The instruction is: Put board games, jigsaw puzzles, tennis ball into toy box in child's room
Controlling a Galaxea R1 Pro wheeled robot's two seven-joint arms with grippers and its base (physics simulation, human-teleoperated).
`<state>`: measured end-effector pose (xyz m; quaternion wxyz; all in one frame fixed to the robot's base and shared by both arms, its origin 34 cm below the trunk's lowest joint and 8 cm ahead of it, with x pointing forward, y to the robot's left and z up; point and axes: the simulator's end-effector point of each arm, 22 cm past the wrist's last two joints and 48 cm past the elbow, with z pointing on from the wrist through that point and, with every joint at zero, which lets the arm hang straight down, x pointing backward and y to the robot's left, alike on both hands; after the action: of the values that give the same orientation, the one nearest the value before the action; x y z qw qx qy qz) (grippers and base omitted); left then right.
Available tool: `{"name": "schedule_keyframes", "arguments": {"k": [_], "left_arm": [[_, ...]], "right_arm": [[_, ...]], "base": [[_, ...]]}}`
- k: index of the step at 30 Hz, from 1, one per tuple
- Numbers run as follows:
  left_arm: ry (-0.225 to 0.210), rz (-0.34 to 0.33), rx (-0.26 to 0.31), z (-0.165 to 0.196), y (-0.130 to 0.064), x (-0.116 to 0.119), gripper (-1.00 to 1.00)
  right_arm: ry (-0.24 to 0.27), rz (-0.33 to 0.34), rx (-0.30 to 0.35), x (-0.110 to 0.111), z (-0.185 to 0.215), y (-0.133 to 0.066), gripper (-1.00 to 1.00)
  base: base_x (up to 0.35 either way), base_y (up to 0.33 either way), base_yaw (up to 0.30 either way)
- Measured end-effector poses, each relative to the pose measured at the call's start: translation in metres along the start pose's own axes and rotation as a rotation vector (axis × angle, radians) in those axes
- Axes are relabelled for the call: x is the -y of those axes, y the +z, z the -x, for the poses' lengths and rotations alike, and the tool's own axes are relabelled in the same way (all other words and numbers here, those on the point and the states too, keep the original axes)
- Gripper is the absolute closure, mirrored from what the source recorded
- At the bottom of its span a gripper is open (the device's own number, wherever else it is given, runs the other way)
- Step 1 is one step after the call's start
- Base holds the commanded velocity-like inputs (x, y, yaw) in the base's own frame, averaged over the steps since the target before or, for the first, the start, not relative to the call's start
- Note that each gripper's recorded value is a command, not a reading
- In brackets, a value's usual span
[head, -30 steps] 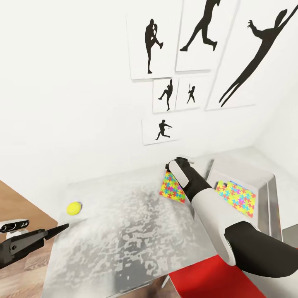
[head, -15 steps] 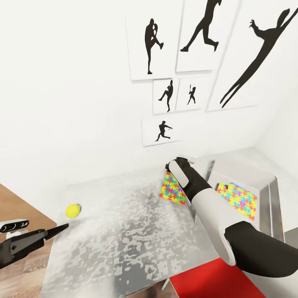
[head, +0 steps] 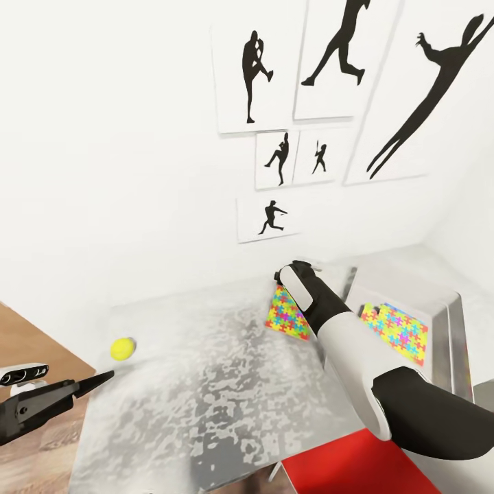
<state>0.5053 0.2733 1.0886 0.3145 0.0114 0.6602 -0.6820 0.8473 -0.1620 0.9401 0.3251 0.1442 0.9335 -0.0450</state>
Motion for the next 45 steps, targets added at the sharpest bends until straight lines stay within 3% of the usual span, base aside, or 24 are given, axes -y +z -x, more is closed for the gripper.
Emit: {"name": "schedule_keyframes", "arguments": {"k": [45], "left_arm": [[0.000,0.000,-0.001,-0.0002,0.0001,0.0000,-1.00]], "right_arm": [[0.003,-0.003,-0.011,0.0015,-0.0031,0.0017,-1.00]], "base": [[0.000,0.000,0.018]]}}
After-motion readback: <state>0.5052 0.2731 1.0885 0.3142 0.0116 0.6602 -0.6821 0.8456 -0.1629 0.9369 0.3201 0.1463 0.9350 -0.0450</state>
